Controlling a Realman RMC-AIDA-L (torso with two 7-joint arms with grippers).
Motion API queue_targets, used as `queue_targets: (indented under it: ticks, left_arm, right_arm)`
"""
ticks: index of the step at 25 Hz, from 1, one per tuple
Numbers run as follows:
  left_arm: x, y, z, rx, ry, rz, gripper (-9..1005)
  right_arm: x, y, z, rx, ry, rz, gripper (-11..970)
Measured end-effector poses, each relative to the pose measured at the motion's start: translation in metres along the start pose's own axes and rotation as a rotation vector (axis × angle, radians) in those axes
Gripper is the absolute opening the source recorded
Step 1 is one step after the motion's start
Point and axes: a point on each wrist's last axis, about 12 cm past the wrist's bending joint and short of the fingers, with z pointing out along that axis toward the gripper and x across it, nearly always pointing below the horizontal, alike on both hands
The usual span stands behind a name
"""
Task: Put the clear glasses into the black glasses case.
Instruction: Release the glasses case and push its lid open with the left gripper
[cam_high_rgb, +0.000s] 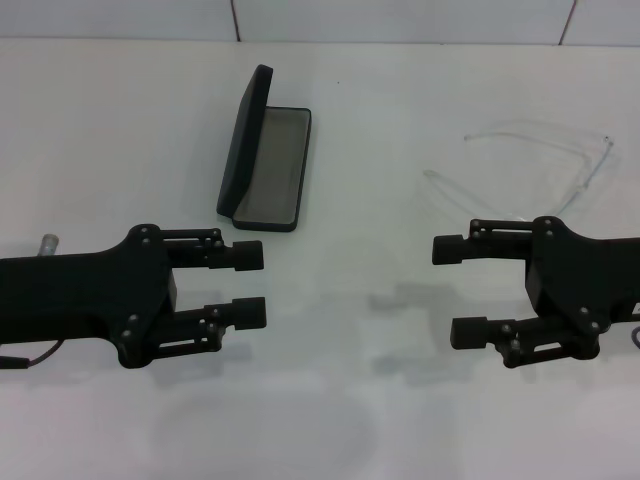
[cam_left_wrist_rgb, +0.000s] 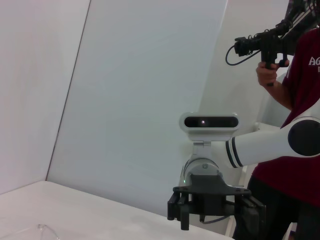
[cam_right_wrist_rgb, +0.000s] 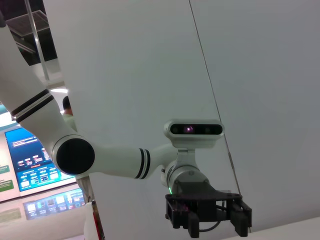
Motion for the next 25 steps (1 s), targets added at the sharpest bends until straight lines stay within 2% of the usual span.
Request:
queue_targets:
  ticks: [19,22,25]
  left_arm:
    - [0.0,0.0,0.0,0.001,-0.001,0.0,515]
    - [-0.007,0.002,-0.001,-0.018,-0.02,0.024,510]
    - [-0.023,0.008,-0.006,-0.088,-0.038,0.045,505]
  right_arm:
    - [0.0,0.0,0.0,0.0,-0.001,0.001,785]
    - [0.001,-0.002,-0.006,0.046,0.004,-0.01,784]
    - [0.001,-0.005,-0.022,0.151,-0.014,-0.028,782]
